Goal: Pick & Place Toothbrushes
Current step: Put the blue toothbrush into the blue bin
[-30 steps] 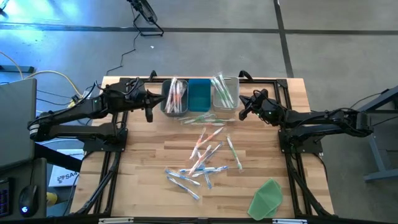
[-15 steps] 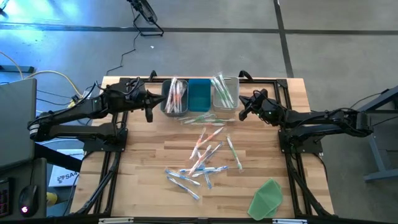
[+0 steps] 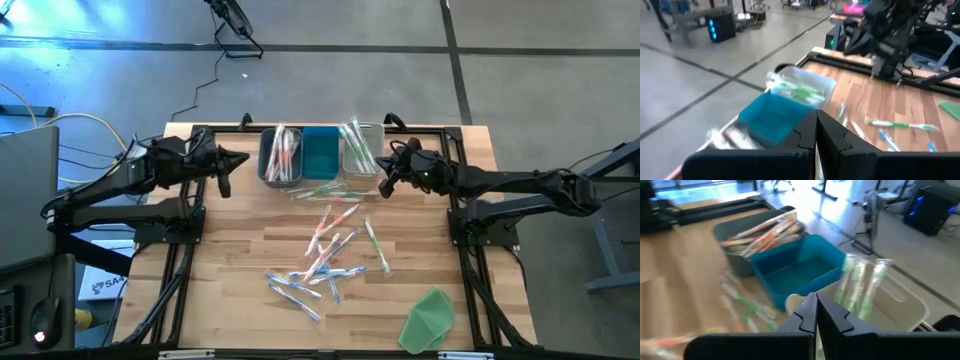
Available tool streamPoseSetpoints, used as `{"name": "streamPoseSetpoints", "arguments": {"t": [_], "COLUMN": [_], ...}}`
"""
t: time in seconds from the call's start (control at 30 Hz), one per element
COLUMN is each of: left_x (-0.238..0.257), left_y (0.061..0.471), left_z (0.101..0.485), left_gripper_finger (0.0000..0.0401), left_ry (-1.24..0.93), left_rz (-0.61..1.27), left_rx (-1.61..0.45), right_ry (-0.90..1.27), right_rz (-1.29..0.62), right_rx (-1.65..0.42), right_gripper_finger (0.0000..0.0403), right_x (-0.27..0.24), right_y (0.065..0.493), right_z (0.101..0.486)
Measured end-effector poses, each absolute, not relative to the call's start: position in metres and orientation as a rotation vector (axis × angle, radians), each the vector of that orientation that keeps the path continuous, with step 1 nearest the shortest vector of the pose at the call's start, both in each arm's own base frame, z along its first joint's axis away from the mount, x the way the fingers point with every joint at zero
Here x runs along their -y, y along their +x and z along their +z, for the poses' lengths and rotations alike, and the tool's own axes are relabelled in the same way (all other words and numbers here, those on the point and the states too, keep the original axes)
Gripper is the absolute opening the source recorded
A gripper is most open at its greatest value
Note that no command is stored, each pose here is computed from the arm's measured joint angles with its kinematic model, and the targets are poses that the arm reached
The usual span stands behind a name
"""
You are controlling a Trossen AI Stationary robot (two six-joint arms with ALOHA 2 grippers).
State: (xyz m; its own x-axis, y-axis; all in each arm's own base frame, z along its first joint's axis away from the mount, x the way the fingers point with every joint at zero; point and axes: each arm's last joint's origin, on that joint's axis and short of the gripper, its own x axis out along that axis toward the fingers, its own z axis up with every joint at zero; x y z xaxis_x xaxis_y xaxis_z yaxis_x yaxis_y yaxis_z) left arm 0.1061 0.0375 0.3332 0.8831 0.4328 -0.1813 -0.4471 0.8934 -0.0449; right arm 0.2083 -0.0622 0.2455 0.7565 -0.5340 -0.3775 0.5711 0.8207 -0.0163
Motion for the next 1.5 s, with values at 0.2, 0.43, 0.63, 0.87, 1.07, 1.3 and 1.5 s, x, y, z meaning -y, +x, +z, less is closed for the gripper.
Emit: {"name": "streamPoseSetpoints", "arguments": {"t": [0.2, 0.43, 0.63, 0.87, 1.07, 1.3, 1.5], "left_x": [-0.033, -0.031, -0.032, -0.032, -0.032, -0.032, -0.032], "left_y": [0.091, 0.087, 0.087, 0.087, 0.087, 0.087, 0.087], "left_z": [0.335, 0.336, 0.336, 0.336, 0.336, 0.336, 0.335], "left_gripper_finger": [0.0, 0.0, 0.0, 0.0, 0.0, 0.0, 0.0], "left_ry": [-0.102, -0.093, -0.093, -0.093, -0.093, -0.093, -0.094], "left_rz": [0.462, 0.459, 0.457, 0.454, 0.454, 0.454, 0.455], "left_rx": [-0.138, -0.121, -0.126, -0.124, -0.125, -0.126, -0.133], "right_ry": [0.171, 0.208, 0.176, 0.181, 0.24, 0.179, 0.102], "right_rz": [-0.541, -0.483, -0.331, -0.235, -0.07, 0.057, 0.122], "right_rx": [-0.482, -0.566, -0.636, -0.68, -0.747, -0.809, -0.894], "right_gripper_finger": [0.0002, 0.0002, 0.0002, 0.0002, 0.0002, 0.0002, 0.0004], "right_x": [0.048, 0.034, 0.025, 0.022, 0.018, 0.003, -0.012], "right_y": [0.216, 0.241, 0.276, 0.301, 0.31, 0.318, 0.323], "right_z": [0.272, 0.291, 0.288, 0.279, 0.265, 0.249, 0.231]}}
